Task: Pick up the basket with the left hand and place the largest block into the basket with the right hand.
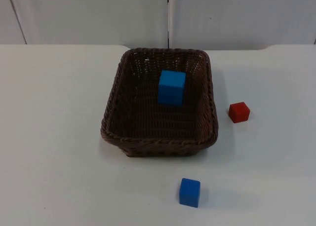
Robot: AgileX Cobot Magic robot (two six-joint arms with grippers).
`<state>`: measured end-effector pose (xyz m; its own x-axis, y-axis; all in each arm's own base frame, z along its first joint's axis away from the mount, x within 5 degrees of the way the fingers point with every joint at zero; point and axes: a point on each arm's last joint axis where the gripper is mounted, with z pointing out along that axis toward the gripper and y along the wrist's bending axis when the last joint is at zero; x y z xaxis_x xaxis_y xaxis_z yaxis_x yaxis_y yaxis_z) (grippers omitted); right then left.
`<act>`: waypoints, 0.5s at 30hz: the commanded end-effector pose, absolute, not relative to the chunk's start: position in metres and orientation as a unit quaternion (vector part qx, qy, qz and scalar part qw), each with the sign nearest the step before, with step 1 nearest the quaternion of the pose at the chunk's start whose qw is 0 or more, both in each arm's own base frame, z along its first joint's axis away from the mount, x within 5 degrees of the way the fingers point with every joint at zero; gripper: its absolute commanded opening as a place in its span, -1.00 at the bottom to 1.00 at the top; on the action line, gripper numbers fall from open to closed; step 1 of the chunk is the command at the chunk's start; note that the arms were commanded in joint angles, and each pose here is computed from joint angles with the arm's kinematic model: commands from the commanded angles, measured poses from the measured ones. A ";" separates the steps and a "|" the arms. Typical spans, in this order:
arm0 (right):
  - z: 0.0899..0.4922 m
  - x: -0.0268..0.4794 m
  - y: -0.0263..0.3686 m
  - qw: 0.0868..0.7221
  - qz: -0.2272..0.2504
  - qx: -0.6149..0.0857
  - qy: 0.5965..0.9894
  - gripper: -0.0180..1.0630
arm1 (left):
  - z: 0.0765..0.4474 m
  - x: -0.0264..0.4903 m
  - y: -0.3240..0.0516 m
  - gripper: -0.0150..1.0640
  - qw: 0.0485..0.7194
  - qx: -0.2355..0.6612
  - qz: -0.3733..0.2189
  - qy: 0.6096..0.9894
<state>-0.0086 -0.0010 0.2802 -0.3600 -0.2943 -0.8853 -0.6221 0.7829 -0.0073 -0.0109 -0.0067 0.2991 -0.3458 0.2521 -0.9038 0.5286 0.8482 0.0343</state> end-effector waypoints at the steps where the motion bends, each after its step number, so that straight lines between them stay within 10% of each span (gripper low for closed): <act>1: 0.280 -0.009 -0.001 0.495 0.163 -0.287 0.804 0.38 | 0.291 -0.013 -0.002 0.63 0.528 0.216 -0.128 0.811; 15: 0.280 -0.009 -0.001 0.494 0.166 -0.287 0.804 0.38 | 0.275 -0.006 -0.002 0.63 0.498 0.189 -0.128 0.837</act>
<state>-0.0087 -0.0009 0.2802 -0.3605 -0.2935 -0.8854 -0.6230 0.7822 -0.0056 -0.0068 -0.0026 0.2762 -0.4356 0.1879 -0.8803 0.4449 0.8951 -0.0291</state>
